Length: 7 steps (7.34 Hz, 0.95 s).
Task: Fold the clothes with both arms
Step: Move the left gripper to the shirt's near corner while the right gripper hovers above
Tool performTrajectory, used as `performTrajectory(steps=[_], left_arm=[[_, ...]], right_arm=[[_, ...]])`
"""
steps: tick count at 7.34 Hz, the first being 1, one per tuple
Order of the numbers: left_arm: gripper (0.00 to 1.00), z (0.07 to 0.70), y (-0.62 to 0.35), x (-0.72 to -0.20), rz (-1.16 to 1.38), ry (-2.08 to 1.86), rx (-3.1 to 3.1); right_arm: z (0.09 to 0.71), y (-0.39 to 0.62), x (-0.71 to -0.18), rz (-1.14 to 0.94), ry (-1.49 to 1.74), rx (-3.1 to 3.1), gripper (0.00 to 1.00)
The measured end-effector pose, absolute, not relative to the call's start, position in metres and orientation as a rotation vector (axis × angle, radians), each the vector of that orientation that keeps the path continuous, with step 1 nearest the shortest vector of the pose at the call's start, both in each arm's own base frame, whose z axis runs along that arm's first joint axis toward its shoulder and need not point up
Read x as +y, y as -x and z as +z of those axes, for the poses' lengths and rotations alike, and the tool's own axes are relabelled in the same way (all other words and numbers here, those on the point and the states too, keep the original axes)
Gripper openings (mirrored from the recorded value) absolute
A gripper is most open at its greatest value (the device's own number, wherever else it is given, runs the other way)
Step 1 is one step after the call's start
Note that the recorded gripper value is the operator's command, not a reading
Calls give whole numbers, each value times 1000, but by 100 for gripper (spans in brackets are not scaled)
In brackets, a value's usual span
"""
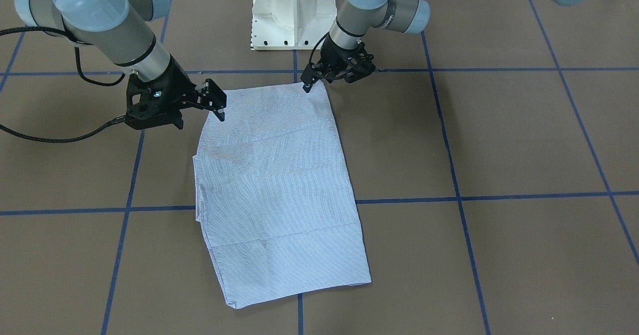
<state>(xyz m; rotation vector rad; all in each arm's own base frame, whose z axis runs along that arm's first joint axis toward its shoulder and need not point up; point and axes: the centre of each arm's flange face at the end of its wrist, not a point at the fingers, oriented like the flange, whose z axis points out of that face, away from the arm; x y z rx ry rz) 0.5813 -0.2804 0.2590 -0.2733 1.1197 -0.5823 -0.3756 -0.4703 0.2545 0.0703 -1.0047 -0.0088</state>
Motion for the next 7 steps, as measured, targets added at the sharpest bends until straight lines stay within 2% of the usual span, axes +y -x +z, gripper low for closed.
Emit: performTrajectory(steps=[1,3,4,5,7], left_arm=[[68,260,-583,-281,-584,272,1117],[43,261,-584,-281,-585,273,1114],[12,260,-585,-281,-585,273,1114],[0,259,-585,-281,-584,274,1116],[0,248,-577,-279,-583,277,1114]], right_arm=[[255,376,-470,-8,-67,-1002,100],[255,376,-470,-7,-65,-1001,100],[255,376,-470,-8,-62,-1002,100],[256,376,-470,-9,-60,-1001,100],[257,376,-470,-8,-58,-1000,100]])
